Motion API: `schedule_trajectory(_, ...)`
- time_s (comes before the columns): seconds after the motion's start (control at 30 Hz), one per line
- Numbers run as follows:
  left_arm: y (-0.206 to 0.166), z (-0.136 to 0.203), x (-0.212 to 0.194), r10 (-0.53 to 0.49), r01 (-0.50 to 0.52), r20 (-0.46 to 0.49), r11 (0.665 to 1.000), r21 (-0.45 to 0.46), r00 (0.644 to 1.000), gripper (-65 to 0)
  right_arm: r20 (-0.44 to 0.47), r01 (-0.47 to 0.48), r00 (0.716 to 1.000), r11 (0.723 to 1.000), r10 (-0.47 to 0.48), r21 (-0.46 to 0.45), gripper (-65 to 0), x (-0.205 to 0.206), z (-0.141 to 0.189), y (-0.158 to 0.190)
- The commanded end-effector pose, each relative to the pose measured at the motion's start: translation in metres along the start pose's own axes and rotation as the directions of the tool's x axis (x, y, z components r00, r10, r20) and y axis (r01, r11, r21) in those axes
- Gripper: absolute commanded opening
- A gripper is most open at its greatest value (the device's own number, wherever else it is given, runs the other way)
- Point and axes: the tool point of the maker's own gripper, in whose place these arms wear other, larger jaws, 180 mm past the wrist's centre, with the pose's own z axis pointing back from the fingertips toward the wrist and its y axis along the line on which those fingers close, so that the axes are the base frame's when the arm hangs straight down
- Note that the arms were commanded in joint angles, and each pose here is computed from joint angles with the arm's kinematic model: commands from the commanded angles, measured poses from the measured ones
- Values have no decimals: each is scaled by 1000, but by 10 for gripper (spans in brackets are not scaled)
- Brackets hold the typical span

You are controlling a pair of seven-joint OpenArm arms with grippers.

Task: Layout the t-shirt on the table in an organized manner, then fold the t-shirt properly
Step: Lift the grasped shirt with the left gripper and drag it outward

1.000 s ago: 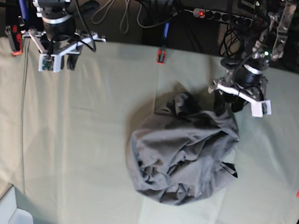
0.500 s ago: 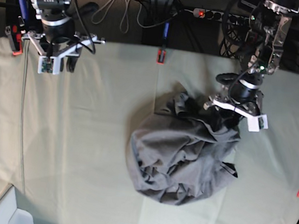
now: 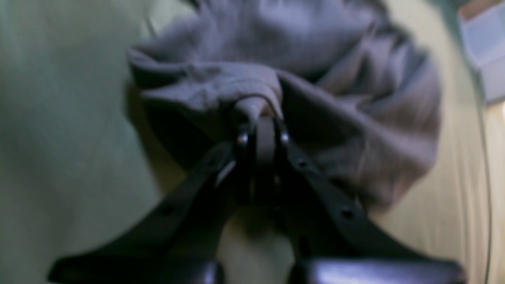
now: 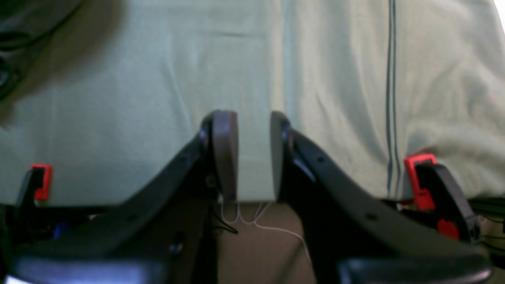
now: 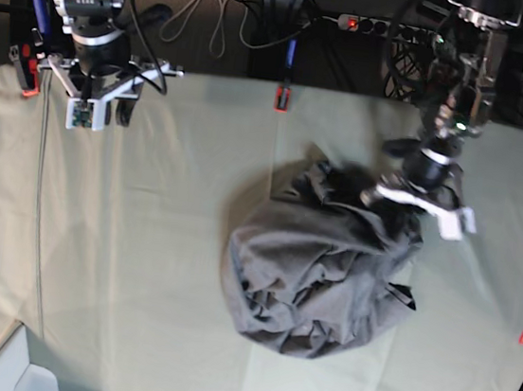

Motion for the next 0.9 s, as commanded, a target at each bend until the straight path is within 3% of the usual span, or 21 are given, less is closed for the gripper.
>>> schedule_trajectory(0.0,-10,-3,40,-10,14,112,999,-33,994,-647,37,-7,999,1000,7,-2,-499,9,2,-1)
schedule_trajectory(0.17,-33,-20,110,-45,62,204,995,-81,978,-647,39,-8,999,1000,8,4,-499,10,2,1)
schedule_trajectory(0.33,-79,-43,191,-38,92,311,983,-161,950,-647,39,-8,999,1000,8,4,-499,10,2,1)
schedule_trajectory(0.47,-94,-67,228,-14,76,333,981,-176,943,-647,31,-8,999,1000,8,3,-499,7,3,1)
schedule_trajectory(0.63,-89,-104,252,27,20,314,989,-145,949,-647,26,-6,1000,1000,6,-1,-499,5,4,-1)
schedule_trajectory(0.87,-66,-149,245,89,-76,231,995,-65,969,-646,23,-2,1000,1000,2,6,-499,4,4,3)
